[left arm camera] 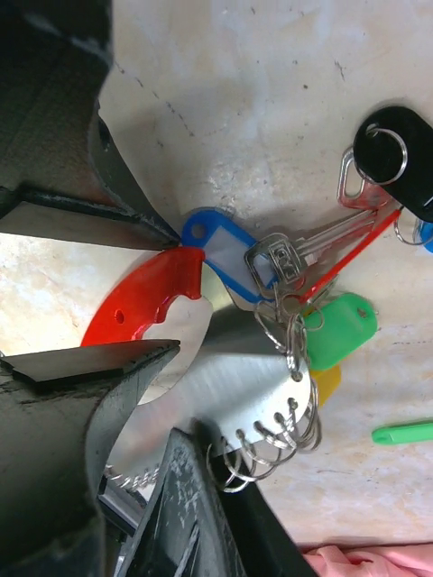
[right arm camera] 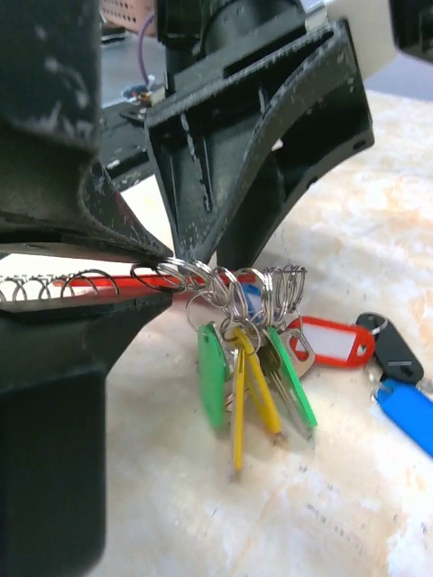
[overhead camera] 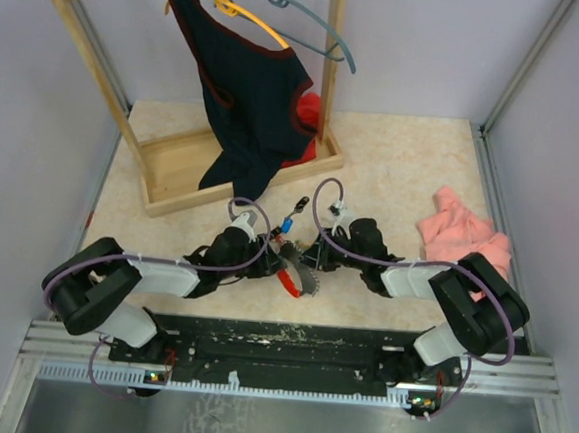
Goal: Put the keys on the keyring
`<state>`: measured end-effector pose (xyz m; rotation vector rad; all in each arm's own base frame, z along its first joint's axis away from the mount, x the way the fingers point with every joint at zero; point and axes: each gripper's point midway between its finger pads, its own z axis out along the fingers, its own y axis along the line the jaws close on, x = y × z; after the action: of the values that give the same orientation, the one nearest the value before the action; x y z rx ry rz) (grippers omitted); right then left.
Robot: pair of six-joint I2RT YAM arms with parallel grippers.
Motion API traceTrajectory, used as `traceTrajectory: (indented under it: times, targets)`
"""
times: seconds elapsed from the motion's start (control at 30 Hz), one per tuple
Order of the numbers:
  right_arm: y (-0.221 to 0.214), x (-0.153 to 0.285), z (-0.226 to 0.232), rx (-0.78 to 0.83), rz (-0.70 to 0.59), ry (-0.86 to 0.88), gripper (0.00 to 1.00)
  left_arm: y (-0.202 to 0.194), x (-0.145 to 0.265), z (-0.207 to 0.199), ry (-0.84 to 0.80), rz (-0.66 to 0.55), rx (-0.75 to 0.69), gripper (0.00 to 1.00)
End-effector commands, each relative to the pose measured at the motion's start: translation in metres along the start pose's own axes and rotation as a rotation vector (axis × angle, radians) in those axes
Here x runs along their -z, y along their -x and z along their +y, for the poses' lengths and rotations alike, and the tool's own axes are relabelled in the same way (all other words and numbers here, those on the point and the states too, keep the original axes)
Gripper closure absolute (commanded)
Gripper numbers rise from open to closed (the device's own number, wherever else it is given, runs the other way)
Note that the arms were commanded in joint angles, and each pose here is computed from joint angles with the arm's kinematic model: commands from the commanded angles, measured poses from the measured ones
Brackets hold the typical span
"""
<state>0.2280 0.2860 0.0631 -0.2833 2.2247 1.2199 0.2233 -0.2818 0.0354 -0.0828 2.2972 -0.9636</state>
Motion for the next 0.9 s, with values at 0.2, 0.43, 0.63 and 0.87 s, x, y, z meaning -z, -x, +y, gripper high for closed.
traceTrajectory:
  times: [0.2,0.43,0.63,0.87]
  targets:
    - [0.029,0.003,0.039,0.034,-0.105,0.133,1.0,0.017,0.01,-0.01,-0.059,-0.078,0.058,0.38]
    - [0.05,0.011,0.044,0.035,-0.216,0.113,1.0,0.019,0.018,-0.014,-0.078,-0.092,0.104,0.37]
    - [0.057,0.017,0.045,0.042,-0.289,0.107,1.0,0.023,0.018,-0.03,-0.145,-0.091,0.138,0.48]
    - [0.06,0.023,0.055,0.013,-0.342,0.176,1.0,0.032,0.033,-0.049,-0.276,-0.148,0.191,0.62]
